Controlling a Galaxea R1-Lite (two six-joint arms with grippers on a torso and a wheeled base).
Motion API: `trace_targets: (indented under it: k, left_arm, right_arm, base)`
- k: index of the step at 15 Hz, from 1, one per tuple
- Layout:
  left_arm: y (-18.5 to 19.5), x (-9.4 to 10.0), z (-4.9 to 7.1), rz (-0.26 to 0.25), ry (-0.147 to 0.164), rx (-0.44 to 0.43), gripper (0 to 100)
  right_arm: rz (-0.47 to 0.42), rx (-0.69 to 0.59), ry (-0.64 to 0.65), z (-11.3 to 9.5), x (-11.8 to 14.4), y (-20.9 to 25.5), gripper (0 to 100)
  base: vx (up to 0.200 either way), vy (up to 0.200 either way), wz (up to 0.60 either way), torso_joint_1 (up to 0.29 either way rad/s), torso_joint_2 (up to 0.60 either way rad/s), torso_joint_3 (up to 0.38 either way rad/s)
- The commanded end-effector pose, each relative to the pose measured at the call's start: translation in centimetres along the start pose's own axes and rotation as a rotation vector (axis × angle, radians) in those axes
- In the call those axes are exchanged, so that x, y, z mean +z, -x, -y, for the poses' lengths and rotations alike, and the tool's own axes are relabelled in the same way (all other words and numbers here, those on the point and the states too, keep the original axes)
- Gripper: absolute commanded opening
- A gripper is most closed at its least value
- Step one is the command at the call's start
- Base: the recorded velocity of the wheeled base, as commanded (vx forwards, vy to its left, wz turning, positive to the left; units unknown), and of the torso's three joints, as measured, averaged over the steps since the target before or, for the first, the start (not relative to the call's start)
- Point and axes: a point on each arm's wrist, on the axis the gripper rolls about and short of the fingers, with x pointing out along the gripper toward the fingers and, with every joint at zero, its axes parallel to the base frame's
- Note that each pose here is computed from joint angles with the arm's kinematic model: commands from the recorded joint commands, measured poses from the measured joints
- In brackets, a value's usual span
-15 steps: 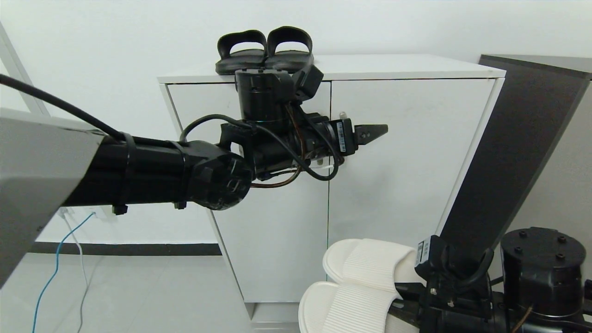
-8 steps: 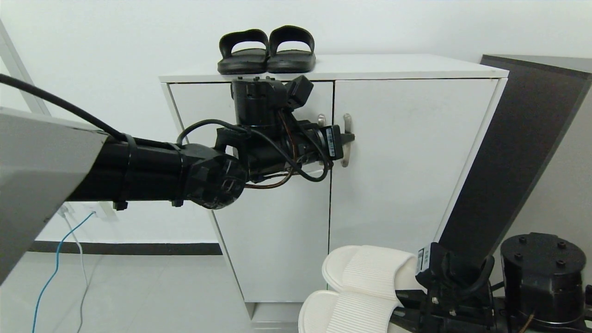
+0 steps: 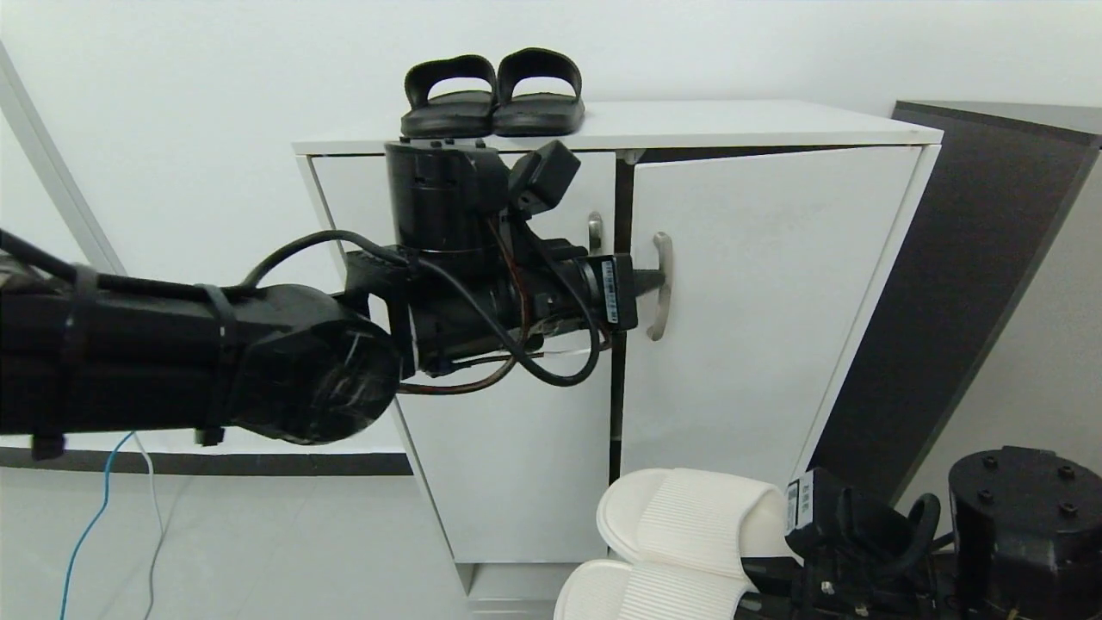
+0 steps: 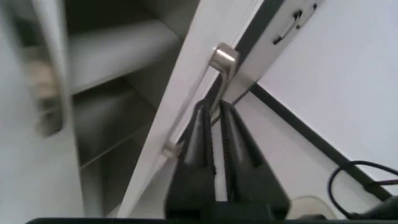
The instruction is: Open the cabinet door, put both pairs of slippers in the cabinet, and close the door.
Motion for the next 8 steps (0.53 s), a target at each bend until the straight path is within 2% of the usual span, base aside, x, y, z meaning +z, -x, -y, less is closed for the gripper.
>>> trace_targets:
  k: [1,4,5,6,8]
  left_arm:
    - [3.0,0.9,1.7,0.027,-0.011,-0.022,0]
    - [6.0,1.0,2.5,0.038,-0.013,-0.024,0]
    - [6.1,1.1,2.2,0.042,-0.010,-0.012,0]
    - [6.1,1.4,1.2,0.053,-0.008,0.013,0]
    - [5.4,1.5,0.4,0.063,0.017,0.025,0]
  right_arm:
    - [0.003,0.001,0.002,0.0,0.0,0.1,0]
    - [0.004,-0.002,0.002,0.0,0.1,-0.1,0]
    - [0.005,-0.002,0.002,0.0,0.1,0.0,0]
    - [0.004,-0.002,0.002,0.0,0.1,-0.1,0]
    - [0.005,-0.004,0.002,0.0,0.1,0.0,0]
  base:
    - [0.000,0.000,0.00,0.000,0.00,0.000]
    - [0.000,0.000,0.00,0.000,0.00,0.000]
    - [0.000,0.000,0.00,0.000,0.00,0.000]
    - [0.000,0.000,0.00,0.000,0.00,0.000]
    - [0.000,0.000,0.00,0.000,0.00,0.000]
